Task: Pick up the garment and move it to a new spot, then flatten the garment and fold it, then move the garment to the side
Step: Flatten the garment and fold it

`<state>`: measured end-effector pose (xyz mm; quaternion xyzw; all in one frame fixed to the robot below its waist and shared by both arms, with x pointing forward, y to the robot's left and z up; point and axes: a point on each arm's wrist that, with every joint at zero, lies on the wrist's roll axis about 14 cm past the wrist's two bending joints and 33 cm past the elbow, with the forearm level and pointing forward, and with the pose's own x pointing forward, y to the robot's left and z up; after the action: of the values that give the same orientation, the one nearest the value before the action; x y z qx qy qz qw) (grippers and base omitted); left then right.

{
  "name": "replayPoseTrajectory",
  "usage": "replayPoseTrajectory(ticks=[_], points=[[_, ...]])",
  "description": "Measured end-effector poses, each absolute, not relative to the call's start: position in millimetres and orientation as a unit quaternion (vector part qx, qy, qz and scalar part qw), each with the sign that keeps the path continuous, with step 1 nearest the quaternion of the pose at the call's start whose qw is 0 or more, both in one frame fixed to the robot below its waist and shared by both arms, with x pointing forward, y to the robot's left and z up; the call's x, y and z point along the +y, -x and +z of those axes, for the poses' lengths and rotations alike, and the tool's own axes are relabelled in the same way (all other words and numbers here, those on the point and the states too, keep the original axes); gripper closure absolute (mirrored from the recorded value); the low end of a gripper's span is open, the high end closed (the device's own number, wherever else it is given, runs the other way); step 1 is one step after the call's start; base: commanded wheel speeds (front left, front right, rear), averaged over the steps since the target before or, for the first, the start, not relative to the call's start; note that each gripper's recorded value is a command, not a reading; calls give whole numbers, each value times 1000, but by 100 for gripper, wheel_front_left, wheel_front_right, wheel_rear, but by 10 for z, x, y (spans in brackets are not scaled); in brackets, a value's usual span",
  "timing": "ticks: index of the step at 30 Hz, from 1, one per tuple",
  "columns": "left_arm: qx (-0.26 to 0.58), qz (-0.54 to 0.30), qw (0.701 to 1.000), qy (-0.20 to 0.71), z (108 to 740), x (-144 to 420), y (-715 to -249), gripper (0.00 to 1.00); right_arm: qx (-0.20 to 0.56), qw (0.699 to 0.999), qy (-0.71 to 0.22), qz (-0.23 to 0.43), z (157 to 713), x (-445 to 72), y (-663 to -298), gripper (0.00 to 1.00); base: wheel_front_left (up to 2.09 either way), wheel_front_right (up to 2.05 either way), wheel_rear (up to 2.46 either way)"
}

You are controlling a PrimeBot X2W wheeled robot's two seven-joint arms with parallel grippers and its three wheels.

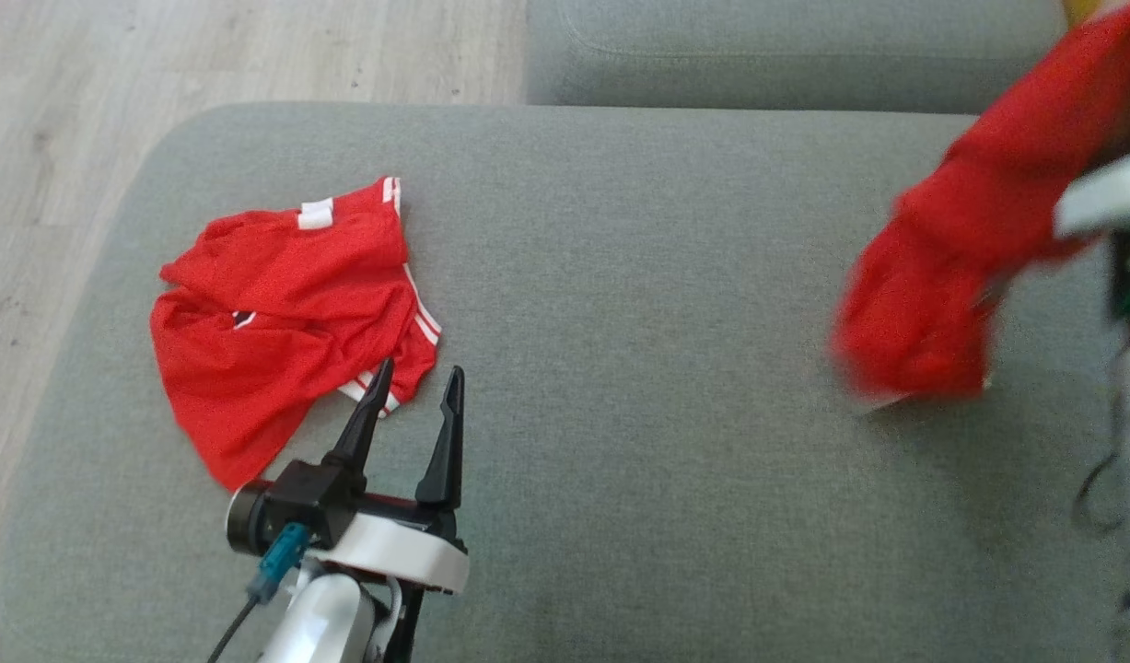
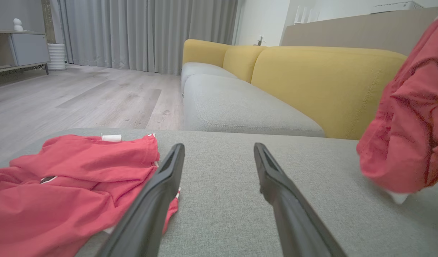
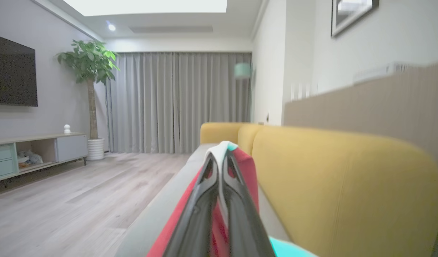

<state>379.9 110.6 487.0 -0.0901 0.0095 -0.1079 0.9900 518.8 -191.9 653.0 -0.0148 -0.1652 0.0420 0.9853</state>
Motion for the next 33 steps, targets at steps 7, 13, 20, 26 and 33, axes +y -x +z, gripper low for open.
replayPoseTrajectory(ticks=[7,13,20,26,33], points=[[11,-97,990,97,4852,1154,-3752,0,-207,962,130,123,6921,-1317,-5195,100,0,0,0],[23,-94,990,100,4771,1176,-3757,0,-66,944,164,279,5564,-309,-4790,100,0,0,0],[36,-93,990,100,4688,1191,-3749,0,112,901,153,389,4160,208,-3899,0,0,0,0],[41,-105,989,99,4658,1115,-3769,0,79,923,111,359,4383,143,-4065,0,0,0,0],[35,-133,985,101,4712,938,-3828,0,14,969,47,240,4855,-490,-4357,0,0,0,0]])
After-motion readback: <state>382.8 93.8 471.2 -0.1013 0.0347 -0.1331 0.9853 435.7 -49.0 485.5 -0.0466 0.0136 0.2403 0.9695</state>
